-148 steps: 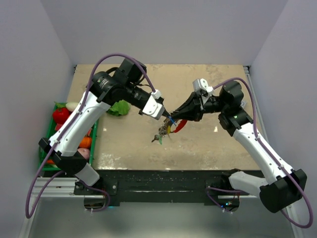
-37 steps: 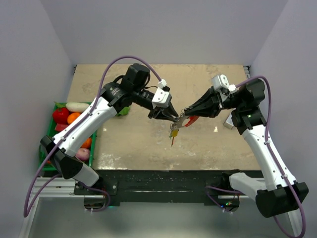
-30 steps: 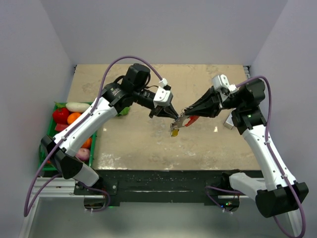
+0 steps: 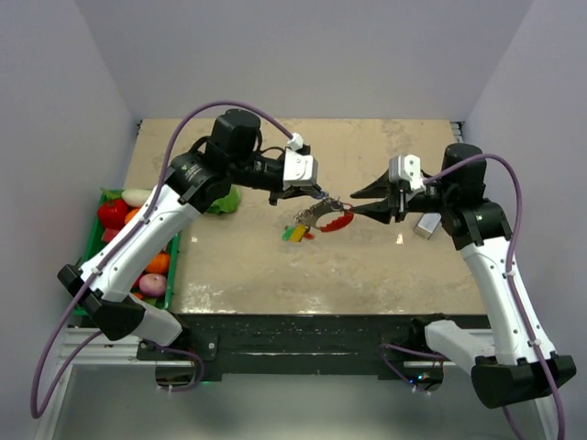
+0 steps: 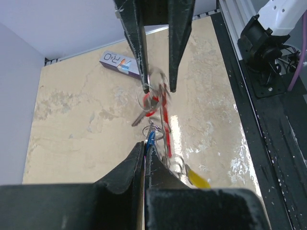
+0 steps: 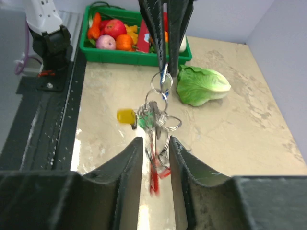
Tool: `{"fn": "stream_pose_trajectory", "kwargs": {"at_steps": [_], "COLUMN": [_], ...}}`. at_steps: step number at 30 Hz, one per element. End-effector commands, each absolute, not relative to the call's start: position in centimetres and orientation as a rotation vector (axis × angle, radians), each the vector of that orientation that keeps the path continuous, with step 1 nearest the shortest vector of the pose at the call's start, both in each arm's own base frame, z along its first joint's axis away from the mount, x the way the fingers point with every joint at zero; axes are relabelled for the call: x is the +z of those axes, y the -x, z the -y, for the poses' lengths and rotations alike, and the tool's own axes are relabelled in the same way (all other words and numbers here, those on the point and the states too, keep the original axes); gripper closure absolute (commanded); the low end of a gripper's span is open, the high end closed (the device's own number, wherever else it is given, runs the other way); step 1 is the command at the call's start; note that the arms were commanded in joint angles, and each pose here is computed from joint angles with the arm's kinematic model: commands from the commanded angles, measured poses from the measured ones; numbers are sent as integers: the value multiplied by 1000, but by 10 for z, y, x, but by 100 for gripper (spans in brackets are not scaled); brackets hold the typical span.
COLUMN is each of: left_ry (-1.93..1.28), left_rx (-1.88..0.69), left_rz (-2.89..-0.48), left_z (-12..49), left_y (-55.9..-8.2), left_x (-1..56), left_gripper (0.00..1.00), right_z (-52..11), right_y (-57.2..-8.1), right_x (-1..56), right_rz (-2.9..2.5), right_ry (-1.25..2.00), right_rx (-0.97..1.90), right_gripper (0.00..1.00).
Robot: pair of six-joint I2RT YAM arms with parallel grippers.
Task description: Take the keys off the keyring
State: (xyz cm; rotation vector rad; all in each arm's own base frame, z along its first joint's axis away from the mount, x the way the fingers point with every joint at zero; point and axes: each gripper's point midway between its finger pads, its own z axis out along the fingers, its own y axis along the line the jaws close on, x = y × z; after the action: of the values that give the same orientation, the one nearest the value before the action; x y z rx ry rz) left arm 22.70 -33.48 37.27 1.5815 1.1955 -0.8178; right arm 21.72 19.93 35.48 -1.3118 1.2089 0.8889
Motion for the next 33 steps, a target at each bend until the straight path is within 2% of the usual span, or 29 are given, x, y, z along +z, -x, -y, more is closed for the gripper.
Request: {"fn": "stream_pose_trajectory", "kwargs": {"at_steps": [1,5,10,18,24,33], "left_ry": [-1560,-1582,-1664,-1723,-1717,-1716], "left_rx": [-772,-765,-743,-699,-683,-682], "left_rz": [-1119,-1111,-1082,-1056,-1036,-1032], "left_z": [331,332,331,331,335,335], "left_y": [-228,-226,-215,-206,-207,-205], "left_x": [402,400,391,389,397,399], "left_gripper": [100,100,100,100,100,100], "right_z": [-192,-190,-189,-207,-236,-242], "right_y": [-209,-200,-196,-202,-206,-214], "right_x": [357,354,366,401,384,375], "right_rz": [-1198,-1177,-1147,-1084,-1086,-1152], "right_ry": [1339,1411,1441,1312,1325,1246], "right_rx": [814,800,780,956,1000,1087], "right_gripper": [60,53,50,51,54,57]}}
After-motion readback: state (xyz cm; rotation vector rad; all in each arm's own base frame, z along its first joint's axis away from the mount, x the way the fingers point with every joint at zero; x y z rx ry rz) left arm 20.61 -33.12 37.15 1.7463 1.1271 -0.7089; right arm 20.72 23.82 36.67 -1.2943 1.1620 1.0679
